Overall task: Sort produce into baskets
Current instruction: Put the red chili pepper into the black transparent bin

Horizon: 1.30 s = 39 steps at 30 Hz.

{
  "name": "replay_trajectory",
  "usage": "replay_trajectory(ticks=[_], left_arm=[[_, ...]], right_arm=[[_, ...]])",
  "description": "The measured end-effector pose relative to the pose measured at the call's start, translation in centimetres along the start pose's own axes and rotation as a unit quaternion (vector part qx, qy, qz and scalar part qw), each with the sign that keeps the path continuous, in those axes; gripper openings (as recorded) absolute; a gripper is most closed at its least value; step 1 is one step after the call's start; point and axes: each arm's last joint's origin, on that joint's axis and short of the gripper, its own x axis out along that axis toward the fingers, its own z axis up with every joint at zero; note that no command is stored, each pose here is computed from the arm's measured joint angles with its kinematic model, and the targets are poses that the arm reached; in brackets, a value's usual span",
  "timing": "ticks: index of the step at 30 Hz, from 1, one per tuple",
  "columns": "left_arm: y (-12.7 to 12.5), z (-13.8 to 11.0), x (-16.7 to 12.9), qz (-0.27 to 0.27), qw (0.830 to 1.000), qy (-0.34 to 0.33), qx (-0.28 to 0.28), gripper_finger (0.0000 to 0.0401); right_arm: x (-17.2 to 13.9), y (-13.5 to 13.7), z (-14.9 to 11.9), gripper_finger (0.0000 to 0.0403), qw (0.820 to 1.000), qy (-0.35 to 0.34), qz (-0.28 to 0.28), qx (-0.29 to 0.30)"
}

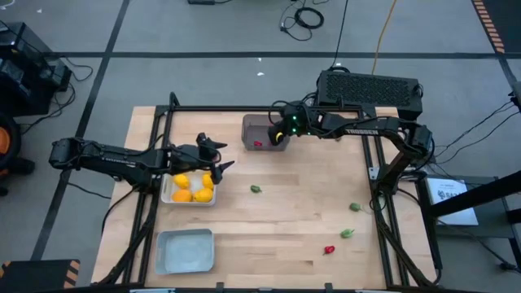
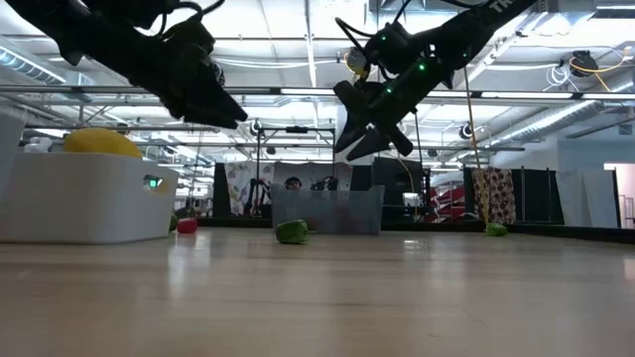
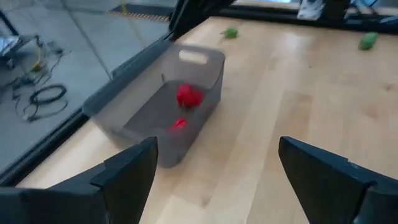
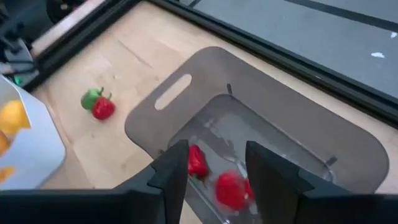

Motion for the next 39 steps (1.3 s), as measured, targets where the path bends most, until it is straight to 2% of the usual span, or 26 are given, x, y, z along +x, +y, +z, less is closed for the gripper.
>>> replay_trajectory(ticks=[8,14,19,23,25,28,34,39], left_arm=[[0.9,-0.8,0.1,0.066,0.997,0.036,-0.029,0.0341],[2.6,0.5,0.4,0.048,0.993,0.062,-0.087,0.0341],[4.4,2.1,0.1,0.066,0.986,0.11,-0.105,0.0341],[5.6,2.5,0.1,0.066,0.973,0.147,-0.165,0.0341],[6.2,2.2,0.2,0.067,0.963,0.171,-0.198,0.0341],[6.9,1.6,0.8,0.068,0.947,0.206,-0.236,0.0341],[7.2,1.9,2.4,0.046,0.93,0.273,-0.243,0.0341],[7.1,2.3,4.3,0.055,0.908,0.342,-0.235,0.0341]], right_arm=[[0.0,-0.1,-0.5,0.0162,0.997,0.024,-0.008,-0.07],[-0.2,1.1,-1.6,0.0162,0.991,0.05,0.002,-0.122],[-1.2,3.1,-2.8,0.0162,0.983,0.069,0.02,-0.167],[-3.8,4.4,-4.6,0.0162,0.975,0.11,-0.054,-0.187],[-5.6,5.3,-5.7,0.0162,0.969,0.114,-0.101,-0.194],[-8.1,6.8,-7.5,0.0162,0.964,0.115,-0.14,-0.195],[-11.1,9.1,-11.6,0.0162,0.959,0.121,-0.175,-0.188],[-11.1,8.9,-14.8,0.0162,0.958,0.118,-0.176,-0.193]])
